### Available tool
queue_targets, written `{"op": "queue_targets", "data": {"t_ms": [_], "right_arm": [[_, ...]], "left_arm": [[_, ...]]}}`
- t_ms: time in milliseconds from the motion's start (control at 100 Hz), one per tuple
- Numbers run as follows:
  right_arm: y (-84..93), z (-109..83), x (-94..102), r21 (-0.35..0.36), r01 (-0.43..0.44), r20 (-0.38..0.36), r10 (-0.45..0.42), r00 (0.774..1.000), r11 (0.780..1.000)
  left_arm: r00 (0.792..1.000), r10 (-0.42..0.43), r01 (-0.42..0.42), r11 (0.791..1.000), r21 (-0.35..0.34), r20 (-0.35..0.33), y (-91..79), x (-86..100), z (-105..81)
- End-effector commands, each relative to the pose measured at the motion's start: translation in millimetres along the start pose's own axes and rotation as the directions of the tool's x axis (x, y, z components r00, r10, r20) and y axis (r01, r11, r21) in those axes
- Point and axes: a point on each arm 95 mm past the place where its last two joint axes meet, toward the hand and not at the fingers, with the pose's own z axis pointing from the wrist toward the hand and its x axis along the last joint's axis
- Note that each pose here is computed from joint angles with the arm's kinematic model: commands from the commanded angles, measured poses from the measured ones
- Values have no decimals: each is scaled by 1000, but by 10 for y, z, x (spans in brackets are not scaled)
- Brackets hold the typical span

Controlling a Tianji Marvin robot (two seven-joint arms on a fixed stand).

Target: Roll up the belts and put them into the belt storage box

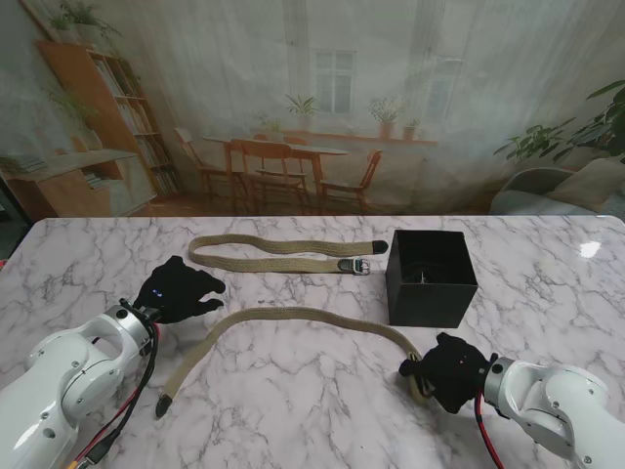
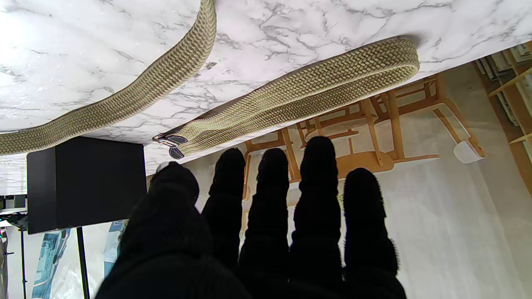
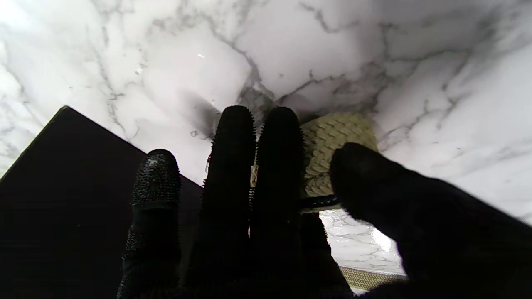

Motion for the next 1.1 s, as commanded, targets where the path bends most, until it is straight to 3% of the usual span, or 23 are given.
{"op": "queue_targets", "data": {"t_ms": [0,330,490,850,1090], "right_arm": [[-20,-8,0,6,-1,7,1,1000,1000],[-79,44,-15,-85,70,33,-67,997,994],[-136,79,-1,-126,48,37,-44,998,991],[-176,102,53,-105,19,44,-15,999,994],[-196,149,92,-92,-45,59,51,997,995]], "left_arm": [[1000,-4,4,1000,-13,0,22,9,1],[1000,-4,4,1000,-15,-2,26,8,3],[1000,-5,5,1000,-16,-2,27,9,4],[1000,-6,6,1000,-18,-4,28,13,10],[1000,-7,7,1000,-21,-4,30,15,11]]}}
